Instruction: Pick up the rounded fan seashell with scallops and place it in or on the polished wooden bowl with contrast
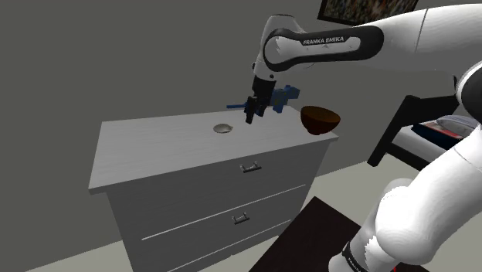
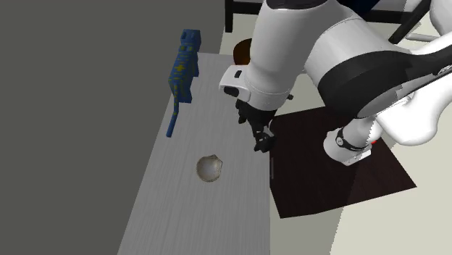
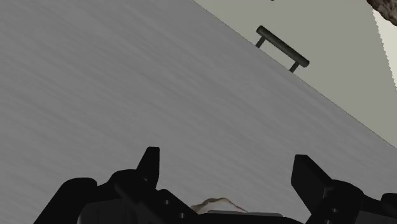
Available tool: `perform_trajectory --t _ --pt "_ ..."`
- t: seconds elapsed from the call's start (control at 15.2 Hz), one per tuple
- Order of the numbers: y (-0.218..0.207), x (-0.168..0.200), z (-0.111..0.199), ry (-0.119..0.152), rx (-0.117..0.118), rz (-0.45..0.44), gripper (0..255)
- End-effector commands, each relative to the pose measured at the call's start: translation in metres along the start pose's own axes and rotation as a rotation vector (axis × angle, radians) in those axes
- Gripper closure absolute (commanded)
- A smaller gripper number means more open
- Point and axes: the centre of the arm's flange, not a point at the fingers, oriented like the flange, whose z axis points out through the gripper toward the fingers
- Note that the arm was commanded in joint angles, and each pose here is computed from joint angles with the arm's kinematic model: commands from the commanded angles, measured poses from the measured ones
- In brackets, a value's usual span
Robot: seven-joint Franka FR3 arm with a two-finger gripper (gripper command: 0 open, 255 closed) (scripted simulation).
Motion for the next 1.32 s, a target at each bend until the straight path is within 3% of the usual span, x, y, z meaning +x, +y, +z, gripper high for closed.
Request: perform_trajectory --t 0.0,0.59,1.25 --pt "0.001 0.027 0.006 0.006 -0.013 -0.030 0" --pt "-0.003 0.132 0.030 0.031 -0.064 -0.151 0" --pt "0.000 0.134 0.070 0.031 -0.064 -0.151 0"
